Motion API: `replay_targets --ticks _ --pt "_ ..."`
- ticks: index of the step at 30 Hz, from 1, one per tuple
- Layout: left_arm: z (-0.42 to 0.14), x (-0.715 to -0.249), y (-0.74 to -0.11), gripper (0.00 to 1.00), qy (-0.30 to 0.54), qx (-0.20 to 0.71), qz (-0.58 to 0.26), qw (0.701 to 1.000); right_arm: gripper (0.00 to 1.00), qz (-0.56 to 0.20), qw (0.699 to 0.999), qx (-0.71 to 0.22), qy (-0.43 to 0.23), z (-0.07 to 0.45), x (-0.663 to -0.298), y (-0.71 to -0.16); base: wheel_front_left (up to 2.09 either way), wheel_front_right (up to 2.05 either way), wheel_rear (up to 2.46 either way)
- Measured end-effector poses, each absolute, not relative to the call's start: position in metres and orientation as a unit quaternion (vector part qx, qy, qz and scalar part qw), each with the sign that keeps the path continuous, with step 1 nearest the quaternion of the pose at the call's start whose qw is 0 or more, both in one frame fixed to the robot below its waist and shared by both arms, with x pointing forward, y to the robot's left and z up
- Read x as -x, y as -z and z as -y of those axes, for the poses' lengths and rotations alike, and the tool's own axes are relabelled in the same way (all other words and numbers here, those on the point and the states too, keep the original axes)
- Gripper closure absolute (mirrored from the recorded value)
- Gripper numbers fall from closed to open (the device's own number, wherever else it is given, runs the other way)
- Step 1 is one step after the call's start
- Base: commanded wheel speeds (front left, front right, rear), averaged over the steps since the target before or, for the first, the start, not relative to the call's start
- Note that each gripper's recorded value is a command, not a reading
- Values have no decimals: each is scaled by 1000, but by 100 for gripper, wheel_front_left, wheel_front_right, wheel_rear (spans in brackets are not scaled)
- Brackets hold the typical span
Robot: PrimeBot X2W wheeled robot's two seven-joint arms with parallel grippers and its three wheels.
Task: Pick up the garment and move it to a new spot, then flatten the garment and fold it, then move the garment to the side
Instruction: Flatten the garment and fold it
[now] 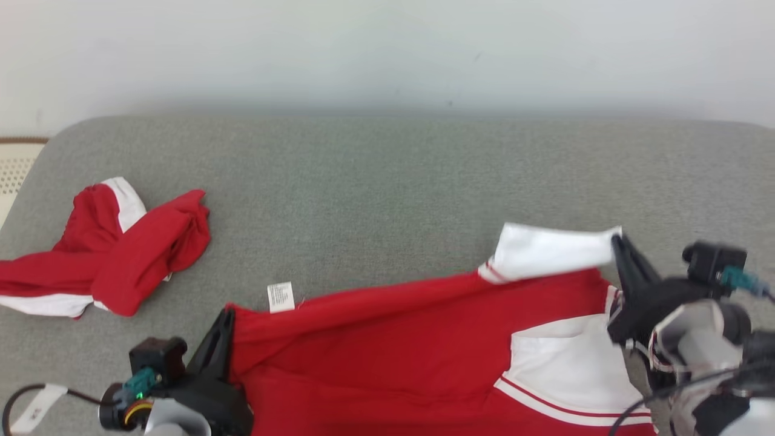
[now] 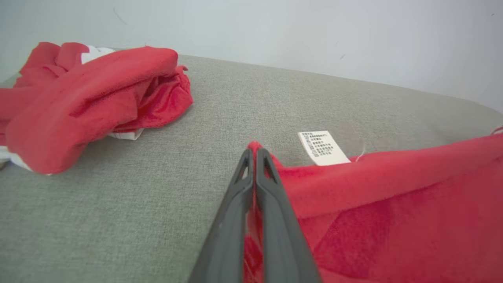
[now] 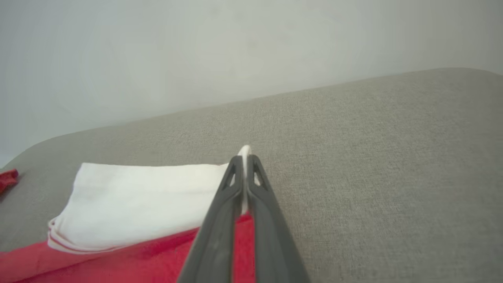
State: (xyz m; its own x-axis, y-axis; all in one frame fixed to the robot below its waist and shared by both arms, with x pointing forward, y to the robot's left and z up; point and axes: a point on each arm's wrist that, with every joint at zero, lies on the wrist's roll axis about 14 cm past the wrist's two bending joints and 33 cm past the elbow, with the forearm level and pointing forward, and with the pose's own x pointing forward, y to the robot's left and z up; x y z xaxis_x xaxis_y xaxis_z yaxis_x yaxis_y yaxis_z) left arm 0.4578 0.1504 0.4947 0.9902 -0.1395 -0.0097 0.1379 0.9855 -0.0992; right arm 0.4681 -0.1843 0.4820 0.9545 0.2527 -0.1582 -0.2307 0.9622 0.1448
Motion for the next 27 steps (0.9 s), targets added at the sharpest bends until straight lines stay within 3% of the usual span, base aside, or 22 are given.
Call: replay_targets --ticks 12,27 --pt "-150 -434 -476 100 66 53 -33 996 100 -146 979 -101 -101 189 -399 -431 0 0 0" --pt "-160 -421 -471 100 49 54 -36 997 100 -138 974 -154 -89 181 -374 -428 0 0 0"
